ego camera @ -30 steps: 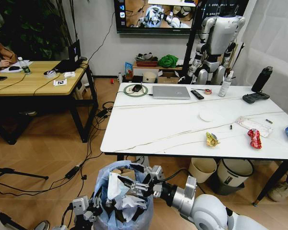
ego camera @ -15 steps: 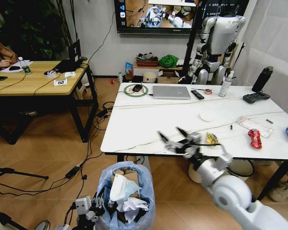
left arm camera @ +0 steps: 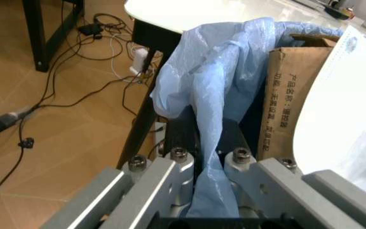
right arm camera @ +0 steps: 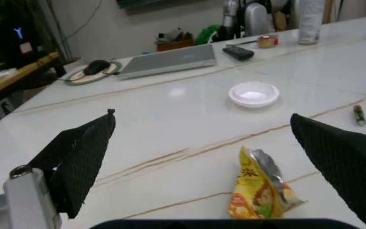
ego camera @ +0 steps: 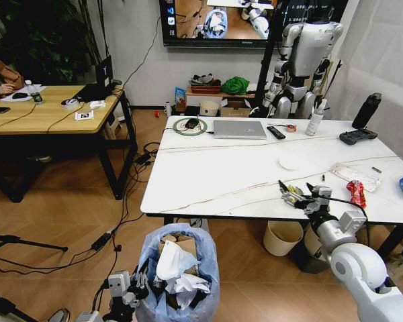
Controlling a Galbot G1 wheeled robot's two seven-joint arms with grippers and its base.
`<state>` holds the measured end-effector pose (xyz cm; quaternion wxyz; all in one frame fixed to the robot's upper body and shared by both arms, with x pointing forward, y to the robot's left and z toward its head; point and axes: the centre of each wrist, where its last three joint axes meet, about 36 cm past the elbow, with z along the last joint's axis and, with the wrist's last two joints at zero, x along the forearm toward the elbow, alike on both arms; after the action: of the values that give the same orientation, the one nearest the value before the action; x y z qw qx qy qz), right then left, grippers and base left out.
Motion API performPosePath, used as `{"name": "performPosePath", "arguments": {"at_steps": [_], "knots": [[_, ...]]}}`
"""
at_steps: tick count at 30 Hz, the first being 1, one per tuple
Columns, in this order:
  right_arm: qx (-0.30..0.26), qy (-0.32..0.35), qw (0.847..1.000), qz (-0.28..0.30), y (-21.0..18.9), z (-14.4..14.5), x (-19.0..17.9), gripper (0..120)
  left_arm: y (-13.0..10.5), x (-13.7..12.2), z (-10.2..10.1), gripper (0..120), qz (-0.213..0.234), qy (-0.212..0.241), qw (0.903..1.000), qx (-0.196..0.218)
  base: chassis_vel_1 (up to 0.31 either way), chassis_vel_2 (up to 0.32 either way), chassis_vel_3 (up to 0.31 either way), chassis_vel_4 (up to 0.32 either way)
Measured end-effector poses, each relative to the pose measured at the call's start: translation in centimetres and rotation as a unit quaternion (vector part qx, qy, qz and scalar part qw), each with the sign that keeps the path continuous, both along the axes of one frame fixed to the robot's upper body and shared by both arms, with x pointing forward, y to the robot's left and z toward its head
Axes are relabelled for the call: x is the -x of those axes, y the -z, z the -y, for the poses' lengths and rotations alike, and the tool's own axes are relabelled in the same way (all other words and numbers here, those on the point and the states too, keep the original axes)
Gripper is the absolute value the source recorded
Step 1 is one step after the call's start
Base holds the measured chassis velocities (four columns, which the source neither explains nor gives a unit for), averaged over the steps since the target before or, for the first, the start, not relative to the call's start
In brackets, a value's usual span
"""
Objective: Pick up the trash bin and place the trash from the table into it.
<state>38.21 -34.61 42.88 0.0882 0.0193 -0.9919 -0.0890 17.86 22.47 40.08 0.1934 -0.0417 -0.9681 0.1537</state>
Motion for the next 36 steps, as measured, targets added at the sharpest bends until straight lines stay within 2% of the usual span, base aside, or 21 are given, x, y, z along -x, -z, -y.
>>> {"name": "performPosePath", "arguments": {"at_steps": [5, 14, 31, 36], "knots": [[-0.001, 0.022, 0.999, -0.036, 1.1, 1.1, -1.3, 100, 0.0, 0.0, 0.3, 1, 0.001, 0.000, 1.0000, 0.003, 0.000, 0.000, 0.000, 0.000], [0.013, 0.028, 0.997, -0.068, 3.8, 3.4, -3.4, 100, -0.3, 0.2, 0.0, 1, 0.005, -0.007, 1.0000, 0.000, 0.000, 0.000, 0.000, 0.000], [0.002, 0.026, 0.996, -0.091, 6.2, 4.9, -5.0, 100, -0.4, 0.3, 0.1, 1, 0.005, -0.015, 0.9999, -0.001, 0.000, 0.000, 0.000, 0.000], [-0.010, 0.020, 0.995, -0.094, 6.5, 4.5, -5.3, 87, -0.5, 0.4, 0.2, 1, 0.004, -0.017, 0.9999, -0.001, 0.000, 0.000, 0.000, 0.000]]}}
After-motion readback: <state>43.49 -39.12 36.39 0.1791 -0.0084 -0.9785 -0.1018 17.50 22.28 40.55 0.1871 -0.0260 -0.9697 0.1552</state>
